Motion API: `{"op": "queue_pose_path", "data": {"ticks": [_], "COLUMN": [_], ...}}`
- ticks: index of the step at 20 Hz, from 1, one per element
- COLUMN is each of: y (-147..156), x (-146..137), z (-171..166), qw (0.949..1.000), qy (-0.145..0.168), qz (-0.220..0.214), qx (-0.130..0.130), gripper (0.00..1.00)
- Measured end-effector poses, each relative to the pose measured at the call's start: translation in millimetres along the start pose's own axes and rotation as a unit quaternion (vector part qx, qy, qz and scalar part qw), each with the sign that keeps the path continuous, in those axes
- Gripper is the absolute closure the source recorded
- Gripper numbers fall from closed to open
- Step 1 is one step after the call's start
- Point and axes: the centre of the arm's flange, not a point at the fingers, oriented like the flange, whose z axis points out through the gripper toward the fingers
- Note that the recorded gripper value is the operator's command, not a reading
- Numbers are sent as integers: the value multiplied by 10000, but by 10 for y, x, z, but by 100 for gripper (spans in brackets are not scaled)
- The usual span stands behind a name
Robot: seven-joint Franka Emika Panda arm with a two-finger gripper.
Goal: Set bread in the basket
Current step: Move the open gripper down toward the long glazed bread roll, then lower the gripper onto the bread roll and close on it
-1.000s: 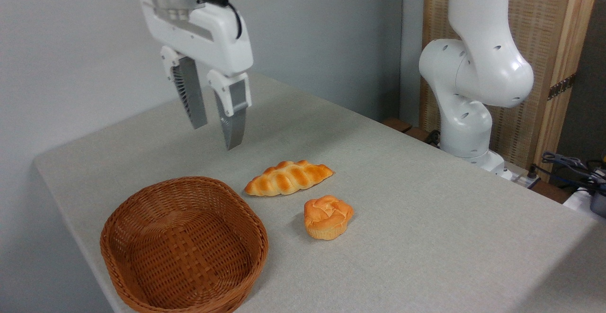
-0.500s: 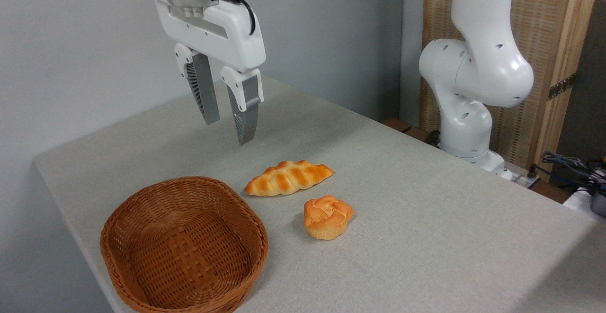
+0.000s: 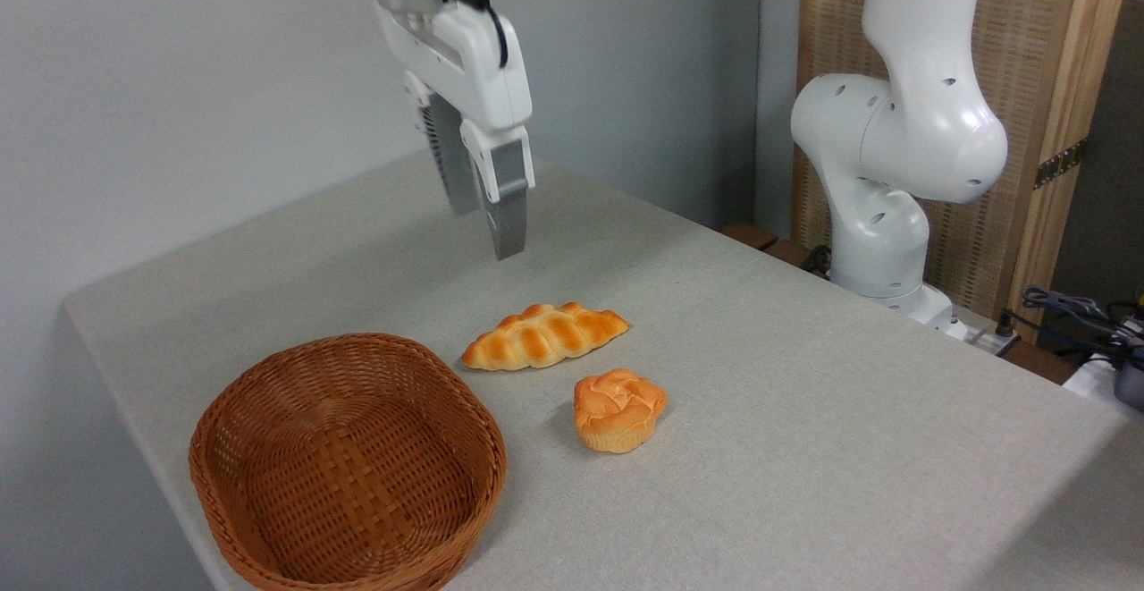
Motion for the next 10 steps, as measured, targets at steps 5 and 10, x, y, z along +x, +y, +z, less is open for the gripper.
{"op": "queue_pose_path", "data": {"ticks": [5, 10], "y": [220, 335], "x": [123, 209], "z": [652, 1096], "qw": [9923, 9896], "qy": [-377, -416], "qz": [1110, 1327], "qx": [-405, -375], "gripper": [0, 0]}}
